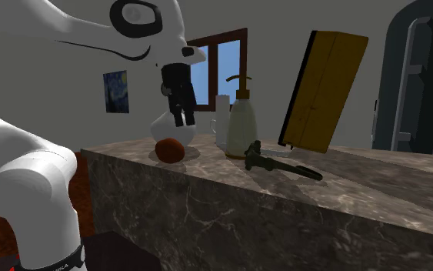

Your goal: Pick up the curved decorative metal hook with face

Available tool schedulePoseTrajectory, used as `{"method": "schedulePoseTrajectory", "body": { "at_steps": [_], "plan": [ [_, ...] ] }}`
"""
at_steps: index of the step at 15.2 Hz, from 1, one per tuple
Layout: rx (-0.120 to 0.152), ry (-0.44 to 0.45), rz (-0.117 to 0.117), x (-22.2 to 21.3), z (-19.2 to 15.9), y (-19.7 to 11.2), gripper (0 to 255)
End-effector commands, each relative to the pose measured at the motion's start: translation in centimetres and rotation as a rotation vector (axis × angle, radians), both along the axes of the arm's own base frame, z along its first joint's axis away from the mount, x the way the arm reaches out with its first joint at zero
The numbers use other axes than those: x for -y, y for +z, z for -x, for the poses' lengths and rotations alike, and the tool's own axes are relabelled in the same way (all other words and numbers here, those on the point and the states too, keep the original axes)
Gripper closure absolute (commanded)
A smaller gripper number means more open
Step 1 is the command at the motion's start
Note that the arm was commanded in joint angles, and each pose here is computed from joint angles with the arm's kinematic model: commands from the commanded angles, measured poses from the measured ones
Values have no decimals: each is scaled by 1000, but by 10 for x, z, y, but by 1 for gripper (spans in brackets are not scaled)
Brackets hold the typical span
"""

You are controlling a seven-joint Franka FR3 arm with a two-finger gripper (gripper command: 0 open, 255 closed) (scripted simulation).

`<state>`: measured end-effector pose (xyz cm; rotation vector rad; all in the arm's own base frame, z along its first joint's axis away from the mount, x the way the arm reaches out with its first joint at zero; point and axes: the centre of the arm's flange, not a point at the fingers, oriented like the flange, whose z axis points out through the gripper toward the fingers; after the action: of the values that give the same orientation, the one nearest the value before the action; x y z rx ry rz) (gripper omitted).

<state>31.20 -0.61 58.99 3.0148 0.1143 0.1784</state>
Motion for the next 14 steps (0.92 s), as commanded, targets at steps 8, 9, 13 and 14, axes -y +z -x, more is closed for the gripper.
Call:
{"method": "schedulePoseTrajectory", "body": {
  "at_steps": [8, 9, 13, 14],
  "plan": [
    [-131, -134, -77, 68, -94, -5, 0],
    [-149, -153, -88, 79, -106, -8, 0],
    [-224, -230, -132, 124, -153, -20, 0],
    [-243, -249, -143, 135, -165, -24, 0]
  ]
}}
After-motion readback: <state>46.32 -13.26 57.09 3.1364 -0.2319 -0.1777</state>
